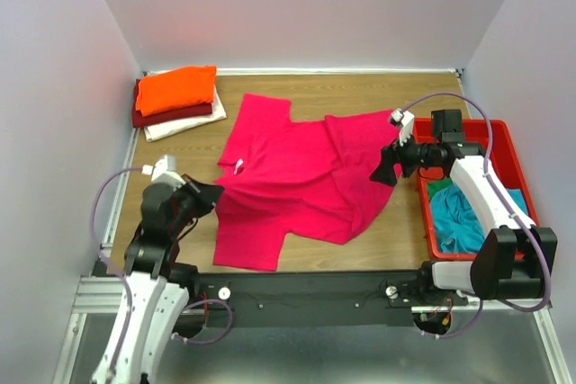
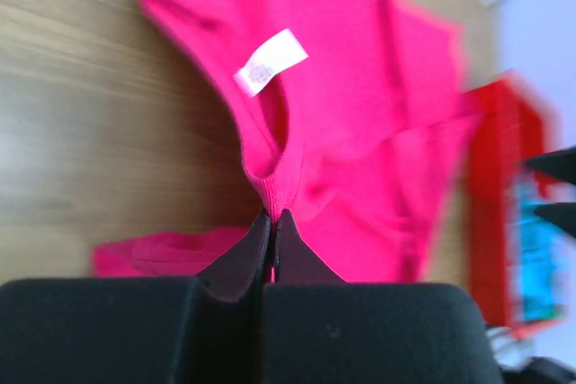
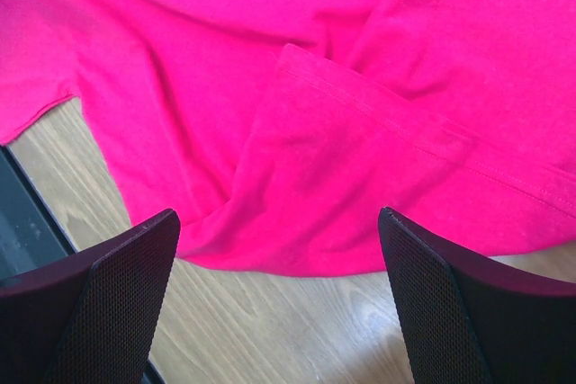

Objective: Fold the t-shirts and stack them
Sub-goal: Flatten the tshirt out

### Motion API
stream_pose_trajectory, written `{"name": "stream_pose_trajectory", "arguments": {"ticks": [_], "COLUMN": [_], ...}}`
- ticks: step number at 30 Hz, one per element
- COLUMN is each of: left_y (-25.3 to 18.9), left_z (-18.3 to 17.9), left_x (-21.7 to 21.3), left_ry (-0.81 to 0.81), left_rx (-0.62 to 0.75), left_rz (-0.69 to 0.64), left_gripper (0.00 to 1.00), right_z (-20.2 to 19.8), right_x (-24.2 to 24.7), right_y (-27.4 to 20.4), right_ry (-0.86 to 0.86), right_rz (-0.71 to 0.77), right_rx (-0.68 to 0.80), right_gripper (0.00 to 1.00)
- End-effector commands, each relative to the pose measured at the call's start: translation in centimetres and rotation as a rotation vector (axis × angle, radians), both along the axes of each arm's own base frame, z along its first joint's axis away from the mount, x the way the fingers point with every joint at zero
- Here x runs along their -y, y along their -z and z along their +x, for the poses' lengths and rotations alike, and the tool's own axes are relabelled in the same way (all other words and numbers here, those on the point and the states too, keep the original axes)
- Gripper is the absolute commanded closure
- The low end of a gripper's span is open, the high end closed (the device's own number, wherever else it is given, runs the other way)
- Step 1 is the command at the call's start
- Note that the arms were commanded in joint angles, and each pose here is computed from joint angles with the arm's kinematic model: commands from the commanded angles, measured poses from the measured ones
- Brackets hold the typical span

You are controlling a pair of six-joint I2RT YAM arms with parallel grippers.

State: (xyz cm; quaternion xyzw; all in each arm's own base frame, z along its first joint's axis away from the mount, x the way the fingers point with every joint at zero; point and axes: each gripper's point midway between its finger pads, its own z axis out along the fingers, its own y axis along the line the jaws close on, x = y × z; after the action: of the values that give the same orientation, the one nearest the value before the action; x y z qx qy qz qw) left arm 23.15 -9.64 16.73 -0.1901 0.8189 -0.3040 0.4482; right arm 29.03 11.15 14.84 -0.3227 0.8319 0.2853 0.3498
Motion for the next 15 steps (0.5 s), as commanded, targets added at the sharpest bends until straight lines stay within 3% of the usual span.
{"name": "stream_pose_trajectory", "arguments": {"ticks": [1, 7, 9, 12, 15], "left_y": [-2.1, -5.5, -6.2, -6.5, -8.0], "left_z": [-2.7, -4.7, -4.9, -5.2, -5.5], "left_x": [-1.2, -2.6, -2.6, -2.4, -3.0], "left_ry": [-0.184, -0.218, -0.205, -0.169, -0.188], "left_rx": [0.021, 0.068, 0.08, 0.078, 0.119], "left_rz": [-0.218, -0.159, -0.146, -0.11, -0.086], "left_gripper": [1.0, 1.0, 0.88, 0.59, 0.4], "right_z": [0.5, 1.5, 2.1, 3.5, 4.8], "right_x": [0.6, 1.0, 0.8, 0.5, -0.5], "right_y": [0.8, 2.3, 2.4, 2.7, 2.5], "right_ry": [0.02, 0.038, 0.031, 0.027, 0.011], "right_rz": [-0.024, -0.046, -0.041, -0.102, -0.124], "right_rx": [-0.013, -0.061, -0.072, -0.068, -0.07], "right_gripper": [0.03, 0.05, 0.05, 0.06, 0.06]}}
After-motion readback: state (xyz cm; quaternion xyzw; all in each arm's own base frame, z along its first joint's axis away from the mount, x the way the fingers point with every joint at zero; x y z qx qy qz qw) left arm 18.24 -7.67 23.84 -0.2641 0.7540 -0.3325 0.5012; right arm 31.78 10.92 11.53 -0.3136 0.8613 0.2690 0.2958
